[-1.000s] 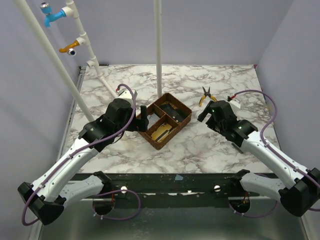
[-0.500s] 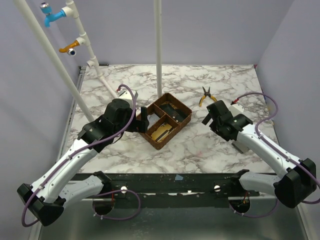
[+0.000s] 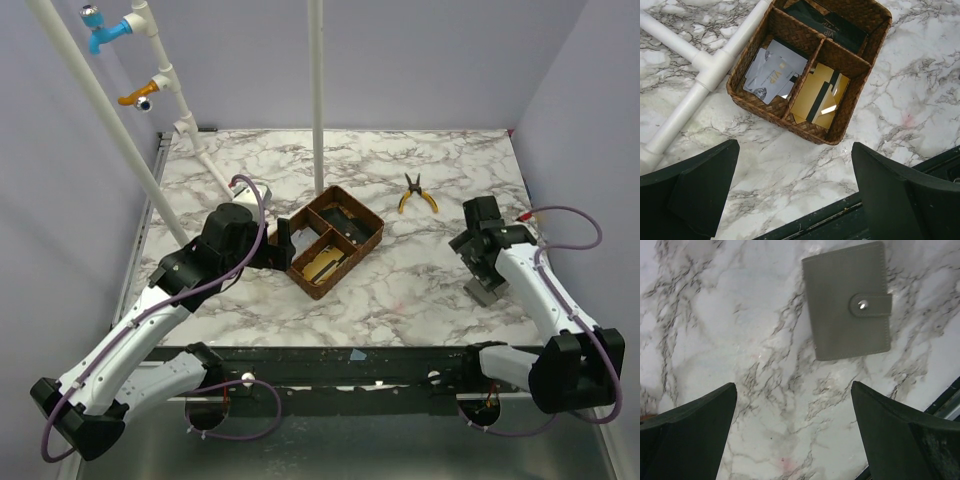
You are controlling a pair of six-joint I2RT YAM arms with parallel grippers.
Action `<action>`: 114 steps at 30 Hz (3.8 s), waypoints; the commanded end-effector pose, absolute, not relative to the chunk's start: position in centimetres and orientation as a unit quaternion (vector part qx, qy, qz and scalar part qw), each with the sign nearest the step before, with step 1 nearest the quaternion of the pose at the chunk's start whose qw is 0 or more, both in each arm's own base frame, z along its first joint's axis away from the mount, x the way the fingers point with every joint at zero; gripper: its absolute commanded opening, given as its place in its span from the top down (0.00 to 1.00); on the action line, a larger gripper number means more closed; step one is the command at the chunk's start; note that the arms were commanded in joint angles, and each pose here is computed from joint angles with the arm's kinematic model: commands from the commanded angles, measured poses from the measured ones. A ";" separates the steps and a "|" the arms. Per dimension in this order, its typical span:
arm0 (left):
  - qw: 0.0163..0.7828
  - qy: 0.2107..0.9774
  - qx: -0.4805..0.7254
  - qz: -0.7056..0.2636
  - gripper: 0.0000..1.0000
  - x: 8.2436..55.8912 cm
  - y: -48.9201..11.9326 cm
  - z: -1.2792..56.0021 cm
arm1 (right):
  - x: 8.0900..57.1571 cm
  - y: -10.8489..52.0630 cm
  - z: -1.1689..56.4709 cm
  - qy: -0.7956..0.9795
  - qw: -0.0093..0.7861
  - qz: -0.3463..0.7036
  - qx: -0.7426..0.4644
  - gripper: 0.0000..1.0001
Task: Take the credit cards out of the card holder
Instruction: Move the card holder to the center of the board.
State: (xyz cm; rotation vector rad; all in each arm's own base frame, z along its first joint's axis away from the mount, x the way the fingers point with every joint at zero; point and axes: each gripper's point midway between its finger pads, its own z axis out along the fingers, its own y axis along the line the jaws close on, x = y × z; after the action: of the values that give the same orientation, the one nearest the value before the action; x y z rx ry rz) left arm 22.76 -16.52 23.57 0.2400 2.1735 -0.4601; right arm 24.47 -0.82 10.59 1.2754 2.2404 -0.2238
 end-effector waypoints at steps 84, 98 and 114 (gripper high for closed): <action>0.294 0.909 0.061 -0.289 0.01 18.5 -21.5 14.4 | 12.9 19.3 1.3 0.978 0.188 0.051 0.076 0.32; 0.232 0.916 0.052 -0.324 0.28 15.8 -25.7 11.1 | 15.2 18.6 6.8 0.959 0.277 0.031 0.051 0.27; 0.212 0.924 0.019 -0.317 0.42 15.0 -25.1 9.0 | 16.4 19.0 5.6 0.944 0.318 -0.086 -0.018 0.51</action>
State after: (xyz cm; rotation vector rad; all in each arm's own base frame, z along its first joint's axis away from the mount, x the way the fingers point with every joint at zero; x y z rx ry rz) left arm 15.03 -24.76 8.64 0.0656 2.5845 -0.8477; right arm 15.21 19.15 4.39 -0.0354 2.5656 -0.1604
